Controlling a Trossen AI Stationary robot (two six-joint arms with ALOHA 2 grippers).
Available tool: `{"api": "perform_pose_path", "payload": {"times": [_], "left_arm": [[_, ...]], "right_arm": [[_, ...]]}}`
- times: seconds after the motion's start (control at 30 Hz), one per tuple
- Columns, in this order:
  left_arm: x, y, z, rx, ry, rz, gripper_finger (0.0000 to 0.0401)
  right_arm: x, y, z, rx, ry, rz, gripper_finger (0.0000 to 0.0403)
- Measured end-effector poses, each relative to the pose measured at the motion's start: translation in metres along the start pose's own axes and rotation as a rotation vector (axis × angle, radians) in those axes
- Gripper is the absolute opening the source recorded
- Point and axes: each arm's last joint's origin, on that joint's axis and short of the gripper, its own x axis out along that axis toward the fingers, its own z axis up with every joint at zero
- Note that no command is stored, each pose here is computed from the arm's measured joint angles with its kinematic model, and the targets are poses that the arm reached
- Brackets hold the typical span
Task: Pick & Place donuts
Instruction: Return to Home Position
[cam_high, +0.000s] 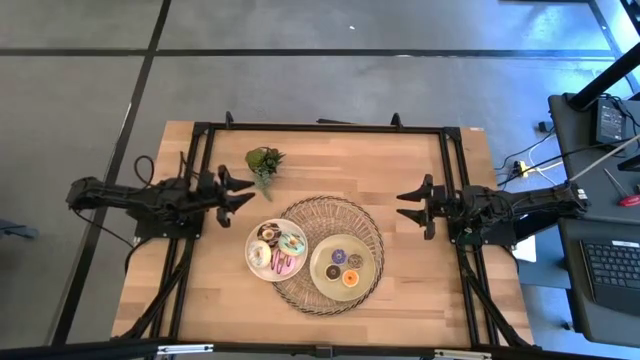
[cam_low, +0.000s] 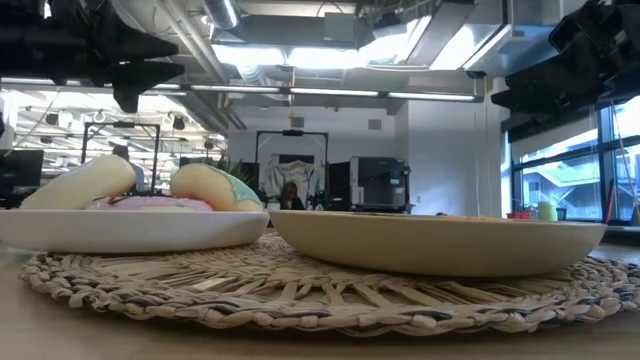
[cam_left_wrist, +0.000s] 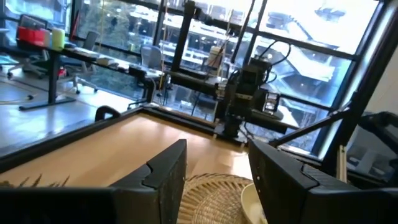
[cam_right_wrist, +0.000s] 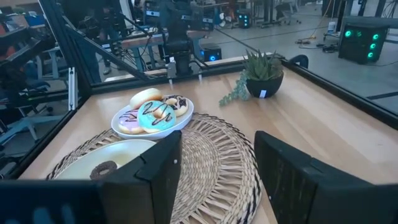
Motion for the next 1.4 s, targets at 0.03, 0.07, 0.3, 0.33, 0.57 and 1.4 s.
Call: {"api": "perform_pose_path", "payload": {"times": [0.03,0.07,0.3,0.33,0.57,1.4], "left_arm": [[-0.001,0.001,0.001,-0.001,-0.008,-0.006,0.017],[-0.002,0.001,0.002,0.005,-0.014,-0.016,0.017],[-0.009,0.011,0.002,0.028,-0.007,0.019,0.0168],[-0.011,0.012,0.002,0.029,-0.01,0.03,0.0168],[-0.014,0.017,-0.002,0.03,0.034,0.046,0.0169],[-0.012,0.021,-0.015,0.079,0.034,0.088,0.0169]], "right_arm": [[0.0,0.0,0.0,0.0,0.0,0.0,0.0202],[0.0,0.0,0.0,0.0,0.0,0.0,0.0202],[0.0,-0.001,0.0,-0.008,-0.007,-0.045,0.0202],[0.0,-0.002,0.0,-0.017,-0.008,-0.056,0.0202],[-0.003,-0.002,0.002,-0.021,-0.027,-0.058,0.0202],[0.0,-0.005,-0.021,-0.016,-0.055,-0.07,0.0202]]}}
